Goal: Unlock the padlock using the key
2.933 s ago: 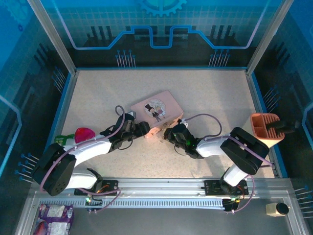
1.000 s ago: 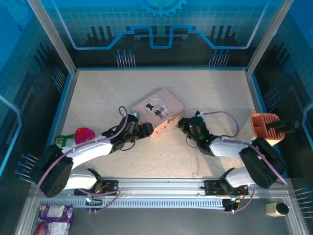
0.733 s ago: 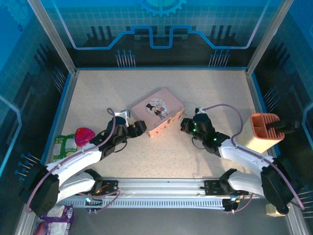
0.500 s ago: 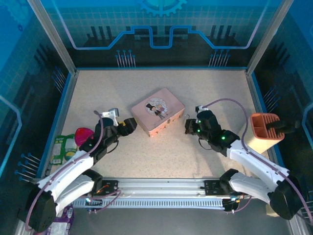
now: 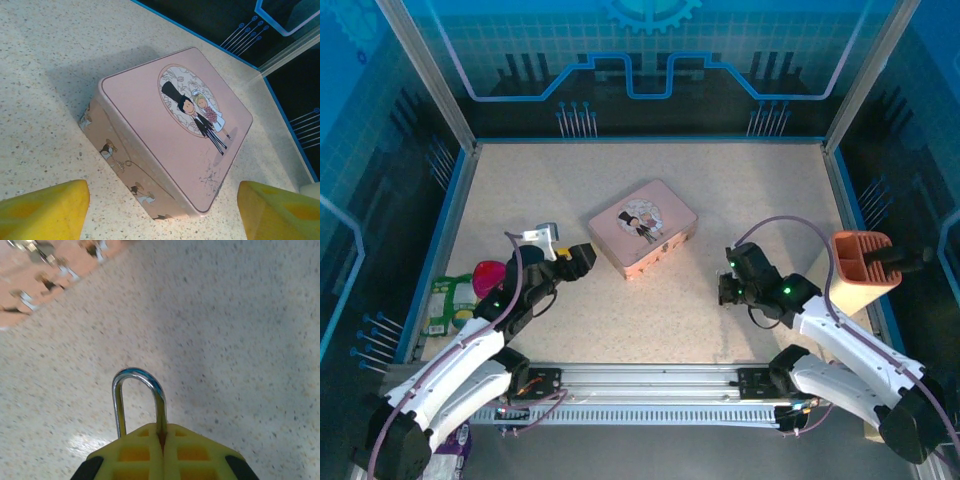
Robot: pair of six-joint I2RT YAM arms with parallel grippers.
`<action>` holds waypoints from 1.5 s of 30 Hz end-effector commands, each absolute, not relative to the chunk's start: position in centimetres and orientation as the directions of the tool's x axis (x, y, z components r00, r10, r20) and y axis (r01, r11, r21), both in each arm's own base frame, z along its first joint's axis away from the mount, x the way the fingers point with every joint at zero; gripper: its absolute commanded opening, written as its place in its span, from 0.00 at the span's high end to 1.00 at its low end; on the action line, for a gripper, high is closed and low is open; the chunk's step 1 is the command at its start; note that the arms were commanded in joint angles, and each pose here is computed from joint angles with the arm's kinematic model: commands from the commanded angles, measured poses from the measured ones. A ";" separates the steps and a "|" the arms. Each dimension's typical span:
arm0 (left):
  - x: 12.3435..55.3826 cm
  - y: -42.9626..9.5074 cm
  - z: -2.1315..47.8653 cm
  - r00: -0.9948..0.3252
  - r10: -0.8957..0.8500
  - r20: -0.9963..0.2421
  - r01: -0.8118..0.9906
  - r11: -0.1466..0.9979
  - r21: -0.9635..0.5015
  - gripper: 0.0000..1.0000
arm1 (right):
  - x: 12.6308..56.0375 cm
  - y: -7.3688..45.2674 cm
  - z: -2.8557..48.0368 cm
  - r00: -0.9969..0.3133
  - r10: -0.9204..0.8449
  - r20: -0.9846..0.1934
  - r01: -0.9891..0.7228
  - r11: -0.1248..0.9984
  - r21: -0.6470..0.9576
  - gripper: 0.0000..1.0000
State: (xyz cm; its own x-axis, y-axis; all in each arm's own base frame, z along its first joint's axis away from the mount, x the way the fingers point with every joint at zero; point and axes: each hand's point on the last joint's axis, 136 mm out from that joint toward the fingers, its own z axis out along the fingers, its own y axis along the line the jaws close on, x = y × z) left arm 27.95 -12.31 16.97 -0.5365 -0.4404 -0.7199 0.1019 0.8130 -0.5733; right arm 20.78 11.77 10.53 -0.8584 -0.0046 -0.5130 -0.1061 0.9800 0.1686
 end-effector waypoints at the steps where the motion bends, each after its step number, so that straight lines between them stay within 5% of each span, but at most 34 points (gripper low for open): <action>1: 28.0 -11.4 16.3 -0.536 -0.426 -0.729 0.064 0.840 -0.538 0.21 | 19.3 10.8 8.4 -0.900 -0.024 -0.436 -0.087 0.988 0.126 1.00; 33: 28.3 -11.3 15.8 -0.549 -0.441 -0.710 0.034 0.837 -0.546 0.21 | 17.7 11.5 2.6 -0.973 -0.005 -0.233 -0.033 0.993 0.116 1.00; 45: 28.2 -11.3 15.6 -0.553 -0.438 -0.709 0.030 0.840 -0.542 0.21 | 18.0 11.8 2.6 -0.976 -0.017 -0.218 -0.041 0.993 0.110 0.85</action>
